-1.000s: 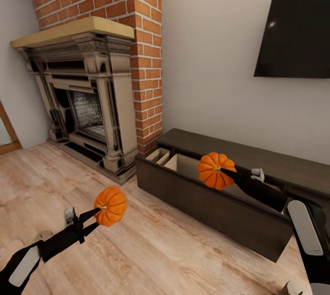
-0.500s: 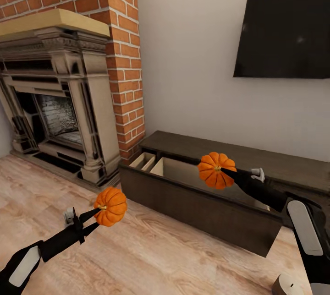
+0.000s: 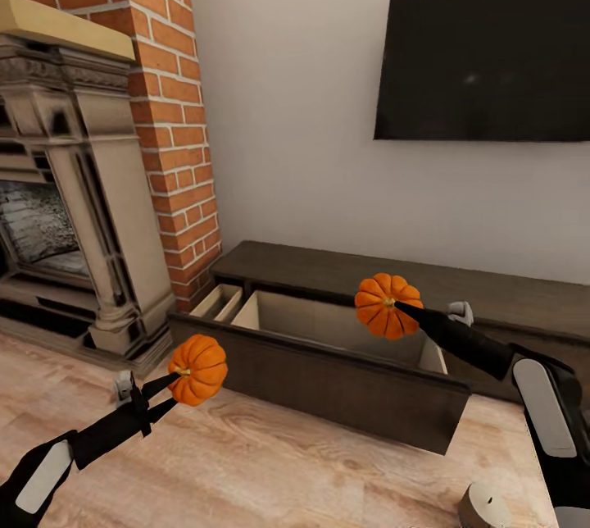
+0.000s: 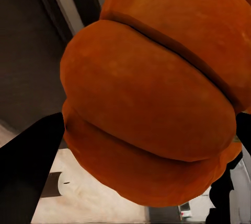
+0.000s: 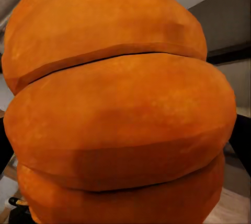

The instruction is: Place each of the two pumpkins and all three candles from the living room inside a cabinet in the living room (use any cabinet), then make sure every cabinet is closed, and position the cauldron so it is next to a table in the living room.

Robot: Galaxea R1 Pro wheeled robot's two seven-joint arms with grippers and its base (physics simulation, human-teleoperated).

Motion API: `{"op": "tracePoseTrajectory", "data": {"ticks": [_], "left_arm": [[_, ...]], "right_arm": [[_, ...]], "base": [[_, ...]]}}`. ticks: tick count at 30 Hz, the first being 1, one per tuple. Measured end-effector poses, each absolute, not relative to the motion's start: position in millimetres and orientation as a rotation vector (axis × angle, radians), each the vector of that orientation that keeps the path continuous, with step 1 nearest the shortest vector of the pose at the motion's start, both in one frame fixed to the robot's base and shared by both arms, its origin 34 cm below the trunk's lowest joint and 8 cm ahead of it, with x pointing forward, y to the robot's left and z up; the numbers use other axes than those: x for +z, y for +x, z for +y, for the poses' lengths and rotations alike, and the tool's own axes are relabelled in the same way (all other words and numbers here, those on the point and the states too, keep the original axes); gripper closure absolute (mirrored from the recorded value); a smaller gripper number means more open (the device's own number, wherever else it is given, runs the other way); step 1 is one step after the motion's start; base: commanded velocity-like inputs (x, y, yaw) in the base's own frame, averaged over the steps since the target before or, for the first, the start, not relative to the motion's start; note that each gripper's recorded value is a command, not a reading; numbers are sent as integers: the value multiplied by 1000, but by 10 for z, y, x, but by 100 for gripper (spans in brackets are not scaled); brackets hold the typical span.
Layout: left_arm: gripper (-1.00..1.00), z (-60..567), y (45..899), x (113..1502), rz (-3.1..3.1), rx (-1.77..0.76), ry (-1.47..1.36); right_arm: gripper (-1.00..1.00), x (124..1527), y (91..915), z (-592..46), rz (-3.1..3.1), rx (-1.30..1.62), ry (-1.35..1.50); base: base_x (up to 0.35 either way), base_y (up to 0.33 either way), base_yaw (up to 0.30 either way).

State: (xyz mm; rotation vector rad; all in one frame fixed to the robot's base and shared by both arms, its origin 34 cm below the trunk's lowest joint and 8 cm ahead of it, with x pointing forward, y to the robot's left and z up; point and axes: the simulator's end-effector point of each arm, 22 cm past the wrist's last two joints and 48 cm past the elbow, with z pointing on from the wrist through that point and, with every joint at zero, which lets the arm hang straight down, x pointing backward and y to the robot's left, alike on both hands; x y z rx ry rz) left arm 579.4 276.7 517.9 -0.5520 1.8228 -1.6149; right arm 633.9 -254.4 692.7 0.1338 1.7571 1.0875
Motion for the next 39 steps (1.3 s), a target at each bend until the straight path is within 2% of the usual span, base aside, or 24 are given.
{"op": "tracePoseTrajectory", "data": {"ticks": [5, 21, 29, 39], "left_arm": [[100, 2767, 5797, 5203, 1813, -1625, -557], [100, 2766, 5796, 5203, 1814, -1624, -556], [100, 2755, 5796, 5234, 1809, -1625, -550], [100, 2748, 5792, 5275, 1805, -1623, -539]], "right_arm": [[100, 6969, 6327, -2531, 1747, 1099, 131], [100, 6972, 6328, -2539, 1747, 1093, 130], [100, 6991, 6318, -2544, 1744, 1093, 130], [100, 7037, 6301, -2544, 1736, 1095, 128]], "base": [[5, 0, -164], [0, 0, -20], [40, 11, -226], [222, 150, -250]]}}
